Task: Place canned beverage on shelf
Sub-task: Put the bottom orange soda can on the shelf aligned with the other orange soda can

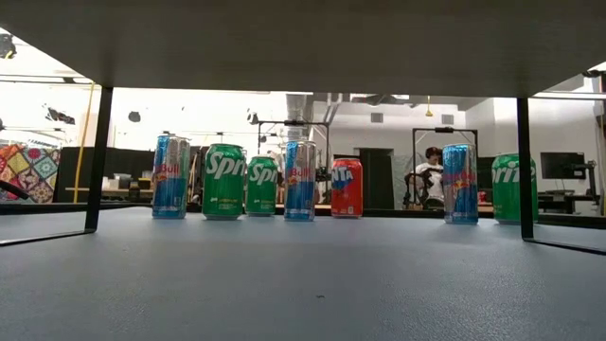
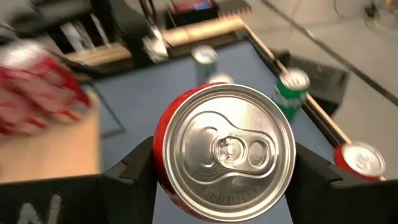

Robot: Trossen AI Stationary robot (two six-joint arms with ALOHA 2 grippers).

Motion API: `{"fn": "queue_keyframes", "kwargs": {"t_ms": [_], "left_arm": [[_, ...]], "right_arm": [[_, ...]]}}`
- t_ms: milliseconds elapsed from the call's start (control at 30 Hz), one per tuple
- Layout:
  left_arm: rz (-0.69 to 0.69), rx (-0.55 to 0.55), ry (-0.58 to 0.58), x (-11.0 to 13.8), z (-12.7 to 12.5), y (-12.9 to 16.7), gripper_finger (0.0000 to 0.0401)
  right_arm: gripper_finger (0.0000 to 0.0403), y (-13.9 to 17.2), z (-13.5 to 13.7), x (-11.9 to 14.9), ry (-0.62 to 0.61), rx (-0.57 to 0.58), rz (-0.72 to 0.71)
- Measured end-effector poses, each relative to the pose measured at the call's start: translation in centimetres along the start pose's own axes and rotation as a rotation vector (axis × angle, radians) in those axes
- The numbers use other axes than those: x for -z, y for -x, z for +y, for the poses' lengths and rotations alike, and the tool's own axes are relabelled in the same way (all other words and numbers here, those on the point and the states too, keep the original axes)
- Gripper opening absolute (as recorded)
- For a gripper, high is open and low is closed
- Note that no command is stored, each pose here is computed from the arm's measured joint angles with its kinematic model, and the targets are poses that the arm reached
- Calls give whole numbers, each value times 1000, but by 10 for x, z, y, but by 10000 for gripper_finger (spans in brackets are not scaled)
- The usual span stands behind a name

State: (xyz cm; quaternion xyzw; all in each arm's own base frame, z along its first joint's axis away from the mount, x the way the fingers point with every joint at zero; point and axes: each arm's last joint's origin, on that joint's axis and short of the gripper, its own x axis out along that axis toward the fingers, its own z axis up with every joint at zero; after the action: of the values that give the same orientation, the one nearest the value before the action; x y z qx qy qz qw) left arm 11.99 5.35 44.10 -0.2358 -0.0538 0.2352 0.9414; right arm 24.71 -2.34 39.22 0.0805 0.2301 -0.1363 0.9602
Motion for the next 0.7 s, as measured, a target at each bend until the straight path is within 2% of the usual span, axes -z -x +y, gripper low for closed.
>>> {"fn": "queue_keyframes", "kwargs": {"t_ms": [133,267,400,533,700], "left_arm": [[5,49,39,-1,-2,-5,309],[16,47,82,0,-2,-8,309],[7,66,149,-1,-3,-7,309],[-10,135,211,-5,-7,-5,309],[-39,214,241,-12,-11,0,309]], "right_arm": [[245,30,20,0,5,-68,-67],[245,42,38,5,35,-92,-83],[245,43,54,11,69,-145,-57],[245,35,72,16,104,-185,-10],[245,31,99,-1,135,-231,7]]}}
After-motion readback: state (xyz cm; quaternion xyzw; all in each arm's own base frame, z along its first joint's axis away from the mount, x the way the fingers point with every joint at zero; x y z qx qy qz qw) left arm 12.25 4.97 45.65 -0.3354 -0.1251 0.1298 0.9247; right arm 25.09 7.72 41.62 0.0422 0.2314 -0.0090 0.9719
